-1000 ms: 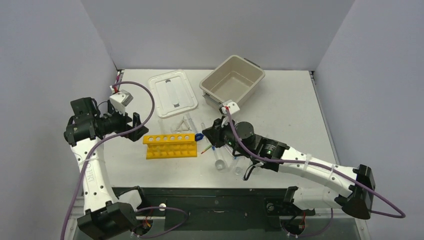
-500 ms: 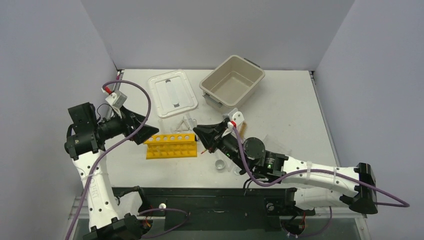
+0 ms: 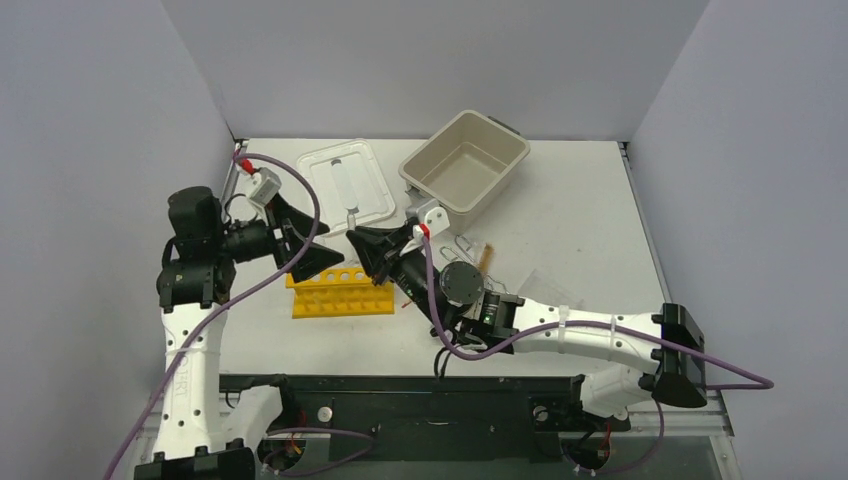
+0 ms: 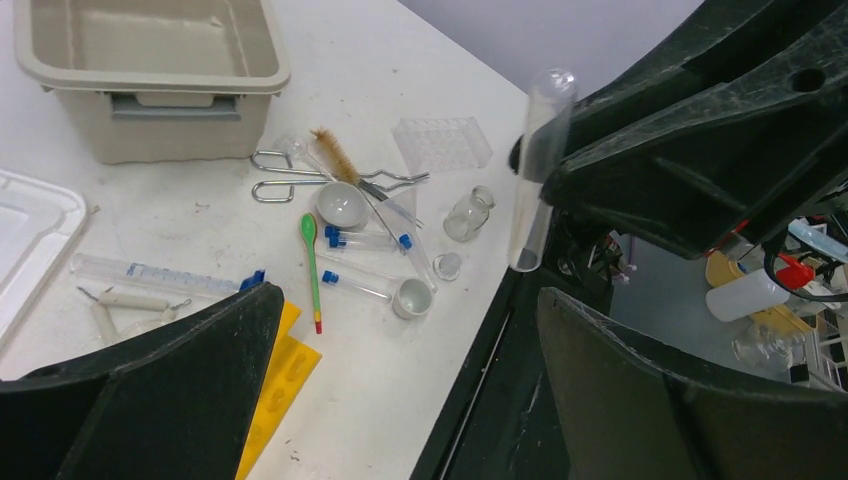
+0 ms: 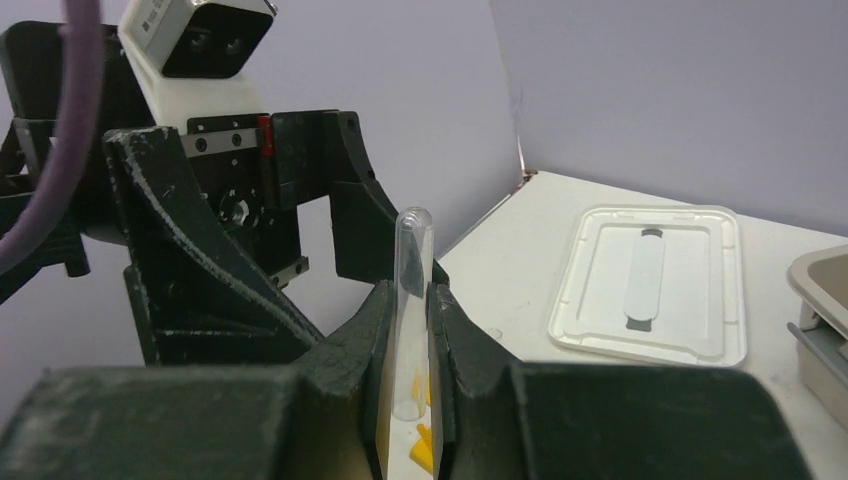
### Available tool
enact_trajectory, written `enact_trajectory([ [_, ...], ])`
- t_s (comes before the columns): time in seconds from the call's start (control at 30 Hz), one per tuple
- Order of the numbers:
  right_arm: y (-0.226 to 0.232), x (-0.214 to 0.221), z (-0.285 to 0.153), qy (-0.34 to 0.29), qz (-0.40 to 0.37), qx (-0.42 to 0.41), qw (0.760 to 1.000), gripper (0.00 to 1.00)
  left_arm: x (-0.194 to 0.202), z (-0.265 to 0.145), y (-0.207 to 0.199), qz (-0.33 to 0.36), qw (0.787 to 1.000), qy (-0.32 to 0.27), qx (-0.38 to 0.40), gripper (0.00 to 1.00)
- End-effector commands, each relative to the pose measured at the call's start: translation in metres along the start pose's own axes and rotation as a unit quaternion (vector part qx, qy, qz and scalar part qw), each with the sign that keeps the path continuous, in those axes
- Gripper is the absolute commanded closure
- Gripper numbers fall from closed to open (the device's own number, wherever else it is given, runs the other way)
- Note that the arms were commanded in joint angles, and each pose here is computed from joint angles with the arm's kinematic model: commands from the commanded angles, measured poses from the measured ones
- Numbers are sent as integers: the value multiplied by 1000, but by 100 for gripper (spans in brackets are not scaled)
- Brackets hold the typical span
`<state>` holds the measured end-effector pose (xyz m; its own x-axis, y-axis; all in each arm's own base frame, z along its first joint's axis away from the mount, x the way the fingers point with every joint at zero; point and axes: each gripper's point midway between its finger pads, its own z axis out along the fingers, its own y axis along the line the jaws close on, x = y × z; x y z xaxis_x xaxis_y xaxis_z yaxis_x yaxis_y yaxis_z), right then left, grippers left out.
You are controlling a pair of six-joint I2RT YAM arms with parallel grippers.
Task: Organize the chemistry lab equipment
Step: Pick up the test tube at the center of the board.
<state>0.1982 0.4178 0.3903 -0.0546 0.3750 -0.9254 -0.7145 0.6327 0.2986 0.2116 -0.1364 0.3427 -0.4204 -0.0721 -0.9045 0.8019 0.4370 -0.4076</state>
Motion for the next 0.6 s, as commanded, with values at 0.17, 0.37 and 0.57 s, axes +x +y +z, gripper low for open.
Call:
enact_trajectory([
  [0.17,-32,-24,15,-43,71,35,996,100,1,30,-1,81,996,32,-4,3],
  [0.37,-27,-20,14,-40,95,15,995,100,-3,39,-2,80,997,21,-2,3],
  [0.57,-21,-14,16,-39,119,2,992,100,-3,43,-8,71,997,24,15,12],
])
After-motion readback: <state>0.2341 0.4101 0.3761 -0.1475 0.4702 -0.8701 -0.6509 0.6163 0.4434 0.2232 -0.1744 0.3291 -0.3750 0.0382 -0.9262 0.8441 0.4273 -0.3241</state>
